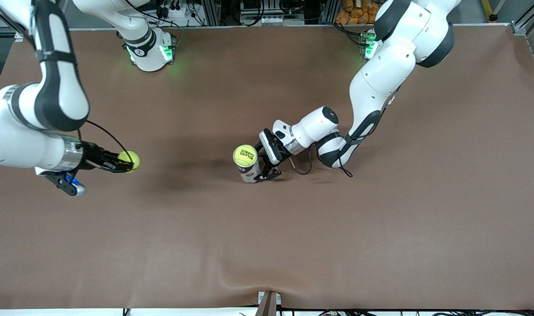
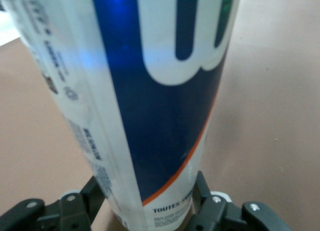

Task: Insert tennis ball vertically with right arm
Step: 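Carry the second ball with the right gripper over the can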

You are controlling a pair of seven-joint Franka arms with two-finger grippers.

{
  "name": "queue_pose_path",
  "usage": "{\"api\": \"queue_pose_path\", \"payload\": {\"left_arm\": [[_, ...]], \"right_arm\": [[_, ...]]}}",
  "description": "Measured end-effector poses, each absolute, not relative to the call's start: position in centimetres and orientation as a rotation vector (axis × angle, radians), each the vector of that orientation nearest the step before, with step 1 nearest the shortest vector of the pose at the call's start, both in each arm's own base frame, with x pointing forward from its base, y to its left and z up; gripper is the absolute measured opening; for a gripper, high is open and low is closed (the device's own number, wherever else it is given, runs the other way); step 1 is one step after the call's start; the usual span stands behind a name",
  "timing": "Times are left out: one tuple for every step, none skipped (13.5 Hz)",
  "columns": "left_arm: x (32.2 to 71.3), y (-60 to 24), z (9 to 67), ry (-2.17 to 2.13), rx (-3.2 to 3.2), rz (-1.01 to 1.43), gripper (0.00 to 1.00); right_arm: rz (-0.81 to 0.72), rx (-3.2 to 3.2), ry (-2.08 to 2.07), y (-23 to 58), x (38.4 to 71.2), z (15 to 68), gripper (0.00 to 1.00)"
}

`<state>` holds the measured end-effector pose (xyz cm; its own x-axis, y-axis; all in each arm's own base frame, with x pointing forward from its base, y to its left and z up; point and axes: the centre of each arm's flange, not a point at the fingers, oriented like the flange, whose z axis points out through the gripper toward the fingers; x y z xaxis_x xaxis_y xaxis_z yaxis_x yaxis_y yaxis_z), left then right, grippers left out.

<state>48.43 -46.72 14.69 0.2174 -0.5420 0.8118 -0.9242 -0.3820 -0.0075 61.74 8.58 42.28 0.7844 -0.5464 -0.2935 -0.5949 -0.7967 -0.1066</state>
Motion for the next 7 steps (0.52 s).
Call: {"api": "queue_pose_path", "payload": {"left_arm": [[48.4,-46.7,14.7,-1.35,2.011,1.037,0.74],[48.4,-46.7,14.7,-1.35,2.011,1.037,0.74],[48.4,-46.7,14.7,-1.35,2.011,1.037,0.74],[48.4,-46.7,14.7,-1.35,2.011,1.037,0.74],[48.4,-46.7,14.7,-1.35,2.011,1.037,0.74],[48.4,-46.7,14.7,-1.35,2.011,1.037,0.74],[48.4,-46.7,14.7,-1.35,2.011,1.037,0.74]], "right_arm": [[0.355,-2.764,0.968,11.3,61.8,43.6,0.61],[0.347,-2.741,1.029,14.3,61.7,44.7,0.61],[0.35,-2.706,1.089,17.3,61.4,45.8,0.61],[0.361,-2.665,1.141,20.2,61.0,46.6,0.61],[0.376,-2.631,1.19,22.8,60.6,47.2,0.61],[0.383,-2.606,1.24,25.4,60.3,47.6,0.61],[0.382,-2.587,1.283,27.7,60.2,47.9,0.61]]}}
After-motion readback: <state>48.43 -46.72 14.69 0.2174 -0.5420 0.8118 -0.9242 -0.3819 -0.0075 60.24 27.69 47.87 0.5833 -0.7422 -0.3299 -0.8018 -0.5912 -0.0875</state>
